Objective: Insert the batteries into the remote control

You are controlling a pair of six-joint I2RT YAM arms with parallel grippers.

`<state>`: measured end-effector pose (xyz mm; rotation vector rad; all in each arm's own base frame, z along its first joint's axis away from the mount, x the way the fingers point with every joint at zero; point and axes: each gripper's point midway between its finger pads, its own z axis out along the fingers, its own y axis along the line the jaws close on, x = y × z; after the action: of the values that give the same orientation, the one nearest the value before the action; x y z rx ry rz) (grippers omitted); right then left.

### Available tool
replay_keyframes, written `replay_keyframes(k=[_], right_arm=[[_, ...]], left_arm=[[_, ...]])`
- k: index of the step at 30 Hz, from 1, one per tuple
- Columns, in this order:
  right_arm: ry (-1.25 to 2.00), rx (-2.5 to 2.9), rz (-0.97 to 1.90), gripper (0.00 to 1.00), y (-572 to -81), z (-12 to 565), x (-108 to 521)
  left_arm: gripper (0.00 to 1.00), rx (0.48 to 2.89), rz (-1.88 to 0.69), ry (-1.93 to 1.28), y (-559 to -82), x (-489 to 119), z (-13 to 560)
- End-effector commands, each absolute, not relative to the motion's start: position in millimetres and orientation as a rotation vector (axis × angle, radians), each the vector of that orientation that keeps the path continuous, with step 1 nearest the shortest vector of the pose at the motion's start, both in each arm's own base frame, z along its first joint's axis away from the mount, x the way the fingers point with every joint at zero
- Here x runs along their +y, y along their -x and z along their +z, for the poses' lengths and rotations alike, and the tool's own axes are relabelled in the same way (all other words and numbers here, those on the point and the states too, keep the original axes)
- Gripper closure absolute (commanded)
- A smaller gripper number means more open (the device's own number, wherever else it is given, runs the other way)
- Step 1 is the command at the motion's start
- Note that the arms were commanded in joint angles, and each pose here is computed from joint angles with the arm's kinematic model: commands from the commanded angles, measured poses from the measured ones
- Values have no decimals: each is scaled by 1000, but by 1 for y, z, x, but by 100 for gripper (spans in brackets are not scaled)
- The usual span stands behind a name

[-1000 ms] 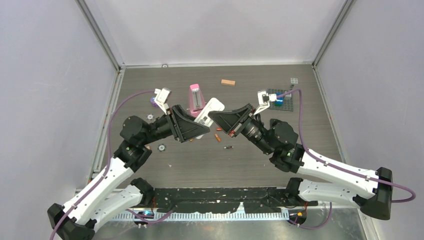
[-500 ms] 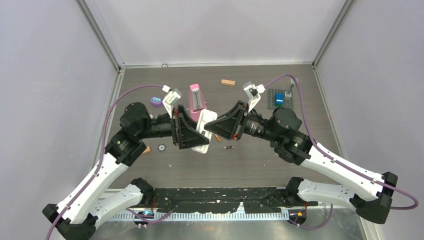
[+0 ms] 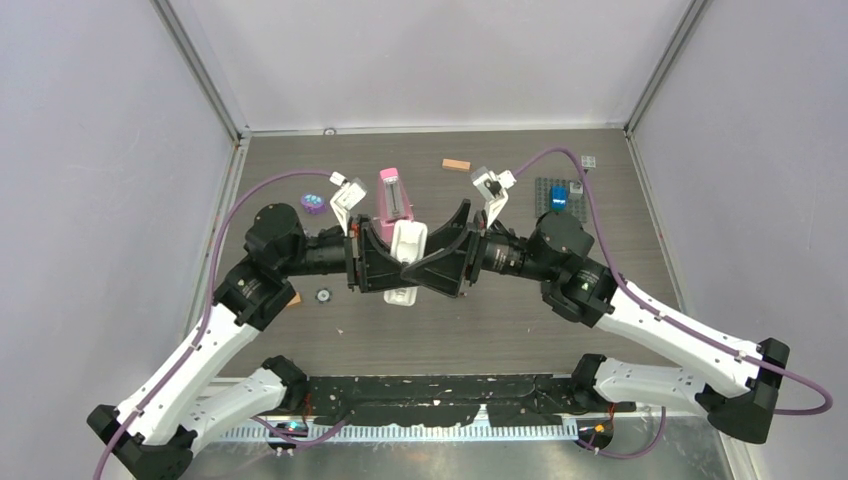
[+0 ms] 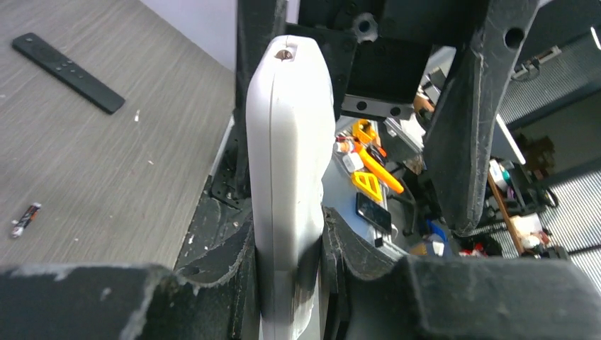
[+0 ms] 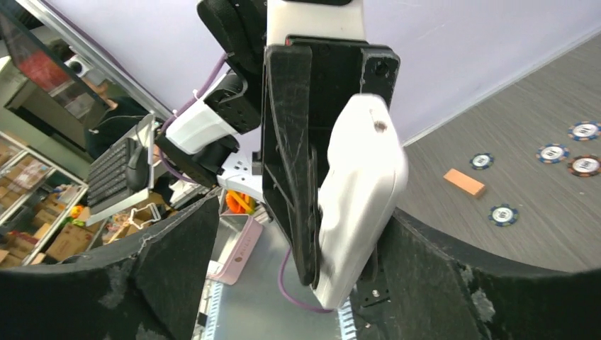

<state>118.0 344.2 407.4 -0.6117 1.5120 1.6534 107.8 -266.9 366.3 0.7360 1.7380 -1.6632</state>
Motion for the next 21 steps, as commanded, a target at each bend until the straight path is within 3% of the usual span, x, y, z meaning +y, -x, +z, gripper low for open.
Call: replay_keyframes(k=[1,14,21], right_arm=[[520,1410,1636,12,-120,423,329],[453,1486,1606,11,-121,393,348],[412,1484,1662,19,-125,391,367]], left_arm=[[100,1669,-1657,-555,-126,-266,388],[100,1501,-1664,-165,-147,-241,425],[100,1433,-1697,-10,-150,-227,428]])
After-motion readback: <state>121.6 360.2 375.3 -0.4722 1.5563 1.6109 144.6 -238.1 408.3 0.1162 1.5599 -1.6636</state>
